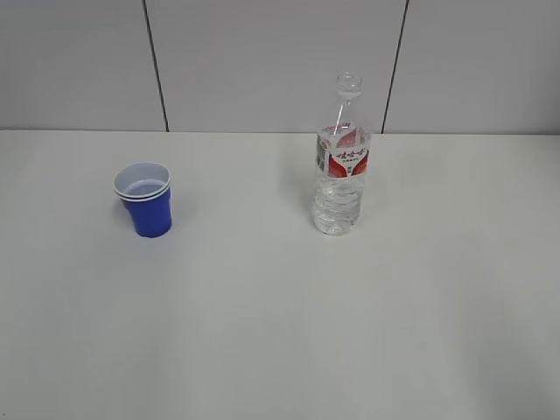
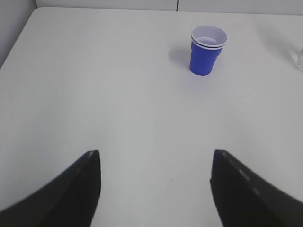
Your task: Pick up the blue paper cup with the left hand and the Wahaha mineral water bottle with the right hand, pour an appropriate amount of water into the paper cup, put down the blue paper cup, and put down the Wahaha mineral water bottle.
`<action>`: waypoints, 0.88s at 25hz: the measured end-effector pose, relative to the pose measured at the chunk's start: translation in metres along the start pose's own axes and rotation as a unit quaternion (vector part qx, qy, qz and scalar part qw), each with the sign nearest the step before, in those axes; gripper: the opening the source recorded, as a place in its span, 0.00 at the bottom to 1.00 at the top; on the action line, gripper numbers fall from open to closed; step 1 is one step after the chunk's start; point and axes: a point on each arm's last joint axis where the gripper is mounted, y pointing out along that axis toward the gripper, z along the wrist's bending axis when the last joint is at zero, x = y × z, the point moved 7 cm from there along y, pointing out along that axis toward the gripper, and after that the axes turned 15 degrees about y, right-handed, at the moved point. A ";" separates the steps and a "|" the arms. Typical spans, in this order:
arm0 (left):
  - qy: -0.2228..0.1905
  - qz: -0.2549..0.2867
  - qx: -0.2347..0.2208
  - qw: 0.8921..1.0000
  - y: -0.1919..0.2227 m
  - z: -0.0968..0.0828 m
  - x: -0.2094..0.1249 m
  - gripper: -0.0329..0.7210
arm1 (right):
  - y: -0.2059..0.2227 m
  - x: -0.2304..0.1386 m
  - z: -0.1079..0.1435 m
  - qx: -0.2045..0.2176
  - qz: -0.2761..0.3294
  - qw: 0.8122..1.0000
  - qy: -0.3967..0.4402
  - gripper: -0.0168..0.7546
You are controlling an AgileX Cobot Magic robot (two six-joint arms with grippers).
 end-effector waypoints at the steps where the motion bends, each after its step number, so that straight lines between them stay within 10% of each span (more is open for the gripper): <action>1: 0.000 0.000 0.000 1.000 0.000 0.000 0.000 0.77 | 0.000 0.000 0.000 0.000 0.000 1.000 0.000 0.79; 22: 0.000 0.000 0.000 1.000 0.000 0.000 0.000 0.72 | -0.001 -0.004 0.015 0.047 0.011 0.999 -0.013 0.78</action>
